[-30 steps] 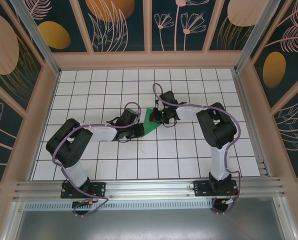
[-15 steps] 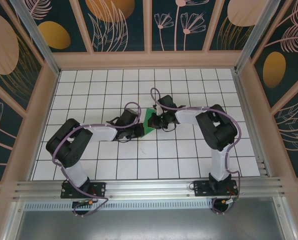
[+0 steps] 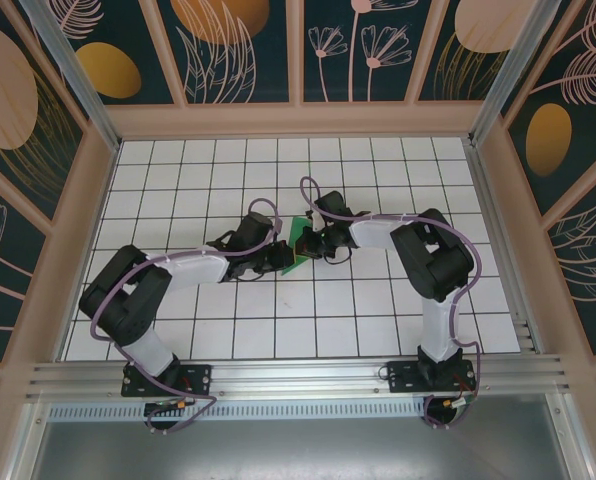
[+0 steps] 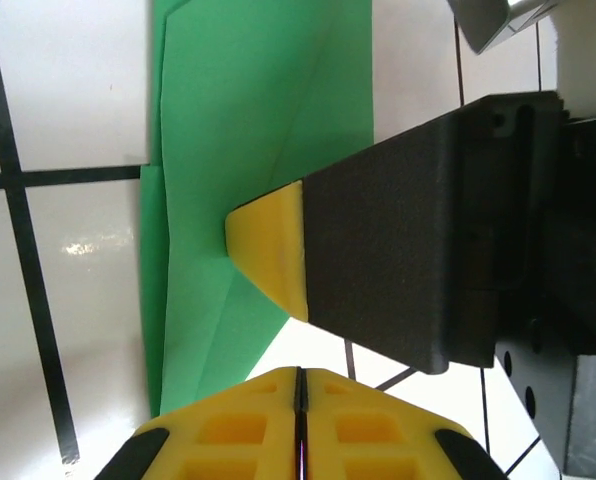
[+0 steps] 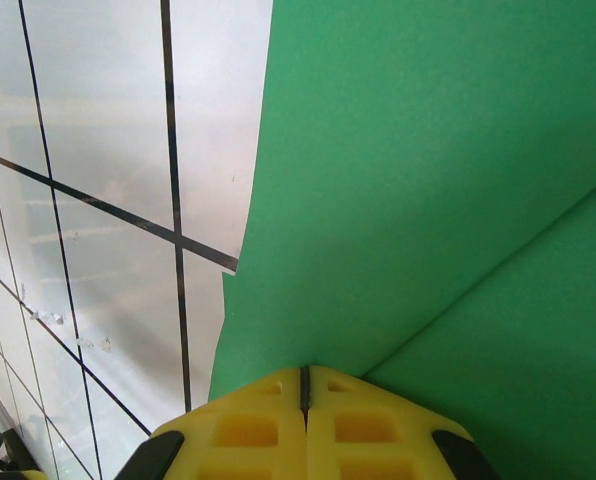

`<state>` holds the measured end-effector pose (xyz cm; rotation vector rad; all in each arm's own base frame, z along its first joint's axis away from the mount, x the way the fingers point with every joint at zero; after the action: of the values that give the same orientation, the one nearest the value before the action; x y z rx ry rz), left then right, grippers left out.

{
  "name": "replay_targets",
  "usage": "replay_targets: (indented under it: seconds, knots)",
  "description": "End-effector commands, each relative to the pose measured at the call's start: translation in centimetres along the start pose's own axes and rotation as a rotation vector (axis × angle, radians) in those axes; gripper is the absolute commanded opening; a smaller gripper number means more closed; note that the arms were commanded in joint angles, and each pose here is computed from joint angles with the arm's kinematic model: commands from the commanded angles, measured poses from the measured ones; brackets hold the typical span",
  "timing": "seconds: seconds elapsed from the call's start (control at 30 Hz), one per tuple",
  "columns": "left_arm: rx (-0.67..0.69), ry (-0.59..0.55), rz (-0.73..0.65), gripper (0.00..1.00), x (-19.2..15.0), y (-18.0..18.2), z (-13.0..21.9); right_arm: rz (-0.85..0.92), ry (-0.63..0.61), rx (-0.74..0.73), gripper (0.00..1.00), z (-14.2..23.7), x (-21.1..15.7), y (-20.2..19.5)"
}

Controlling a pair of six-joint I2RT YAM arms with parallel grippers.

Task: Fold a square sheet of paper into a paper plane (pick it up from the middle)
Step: Fourth fold the wing at the center of the table.

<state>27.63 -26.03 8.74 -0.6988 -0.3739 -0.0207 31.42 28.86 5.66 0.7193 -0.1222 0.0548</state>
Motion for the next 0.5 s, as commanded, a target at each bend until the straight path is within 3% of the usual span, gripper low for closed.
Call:
replay_targets:
  seconds: [0.0, 0.47]
  knots:
    - [0.019, 0.041, 0.03, 0.08, -0.9, 0.8, -0.8, -0.033, 0.009, -0.06, 0.07, -0.6, -0.2, -1.0]
    - [0.18, 0.107, 0.062, 0.0, -3.6, 5.1, -2.0, 0.079, -0.013, 0.093, 0.07, 1.3, 0.1, 2.9]
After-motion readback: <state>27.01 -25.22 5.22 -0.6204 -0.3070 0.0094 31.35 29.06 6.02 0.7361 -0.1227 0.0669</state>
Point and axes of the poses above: each hand's point on the last joint's axis, 136 mm out from that joint toward the fingers, its own z axis back along the fingers, its own y axis along the line the jaws close on, x = y × z, the point moved 5 cm from there along z, back along the fingers, and after that the axes turned 2 degrees about -z, right-handed, at the moved point
